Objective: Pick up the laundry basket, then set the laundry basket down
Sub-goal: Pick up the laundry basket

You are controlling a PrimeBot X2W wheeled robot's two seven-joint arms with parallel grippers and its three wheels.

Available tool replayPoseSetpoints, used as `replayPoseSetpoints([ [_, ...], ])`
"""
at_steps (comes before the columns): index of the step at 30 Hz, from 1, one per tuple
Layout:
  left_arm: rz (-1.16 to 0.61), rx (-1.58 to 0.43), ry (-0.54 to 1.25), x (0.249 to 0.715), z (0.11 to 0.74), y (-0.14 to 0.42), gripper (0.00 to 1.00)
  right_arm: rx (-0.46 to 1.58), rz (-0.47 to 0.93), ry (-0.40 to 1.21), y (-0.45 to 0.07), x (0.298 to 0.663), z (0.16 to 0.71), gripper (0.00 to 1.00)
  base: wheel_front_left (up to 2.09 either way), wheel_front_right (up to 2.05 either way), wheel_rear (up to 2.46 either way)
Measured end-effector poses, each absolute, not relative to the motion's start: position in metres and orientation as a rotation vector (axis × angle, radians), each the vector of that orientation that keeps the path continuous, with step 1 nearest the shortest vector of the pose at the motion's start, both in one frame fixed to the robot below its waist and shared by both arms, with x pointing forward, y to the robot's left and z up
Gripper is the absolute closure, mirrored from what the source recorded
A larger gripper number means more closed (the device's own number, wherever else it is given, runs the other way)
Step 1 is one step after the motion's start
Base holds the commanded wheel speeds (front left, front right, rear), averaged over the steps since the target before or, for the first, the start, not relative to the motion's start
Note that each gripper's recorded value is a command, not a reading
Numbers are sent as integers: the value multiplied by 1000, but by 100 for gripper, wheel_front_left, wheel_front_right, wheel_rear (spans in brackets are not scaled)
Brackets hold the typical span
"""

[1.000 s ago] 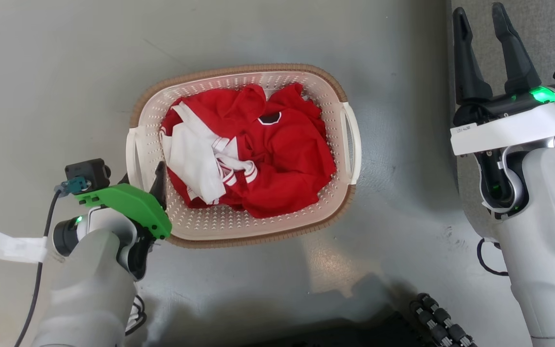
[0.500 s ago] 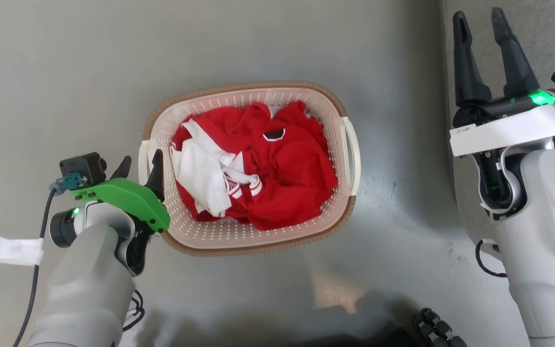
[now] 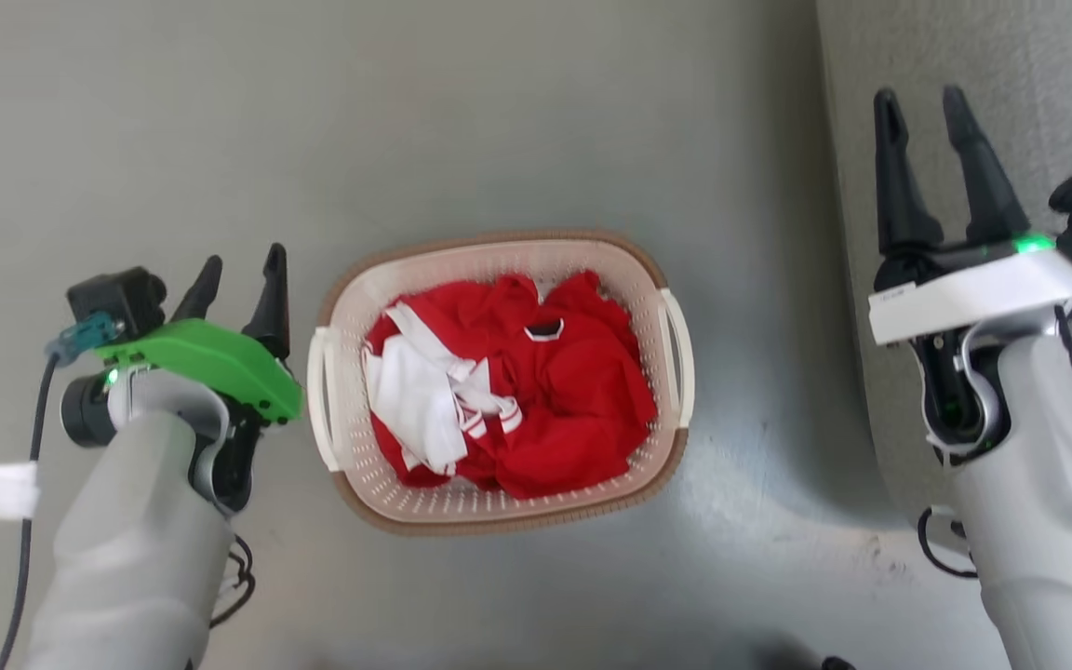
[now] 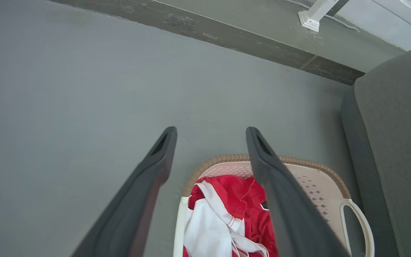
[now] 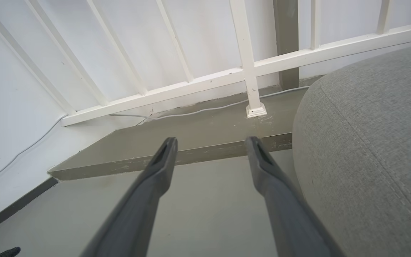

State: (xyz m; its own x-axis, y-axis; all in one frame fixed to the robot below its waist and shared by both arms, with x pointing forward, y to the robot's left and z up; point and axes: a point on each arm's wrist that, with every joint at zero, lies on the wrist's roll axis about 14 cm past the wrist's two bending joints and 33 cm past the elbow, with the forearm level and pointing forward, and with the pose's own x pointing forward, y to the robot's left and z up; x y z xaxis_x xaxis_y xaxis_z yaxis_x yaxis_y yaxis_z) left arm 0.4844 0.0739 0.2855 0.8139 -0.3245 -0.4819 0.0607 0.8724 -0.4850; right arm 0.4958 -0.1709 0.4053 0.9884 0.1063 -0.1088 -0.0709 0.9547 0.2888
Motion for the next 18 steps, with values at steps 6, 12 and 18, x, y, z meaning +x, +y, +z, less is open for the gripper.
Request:
replayPoseSetpoints([
  [6, -200, -478, 527, 472, 312, 83, 0, 296, 94, 103, -168, 483, 422, 0, 0, 0, 0],
  [12, -224, -445, 413, 473, 354, 89, 0, 301, 100, 83, -165, 468, 438, 0, 0, 0, 0],
  [18, -240, -407, 287, 464, 399, 97, 0, 307, 112, 52, -161, 451, 457, 0, 0, 0, 0],
])
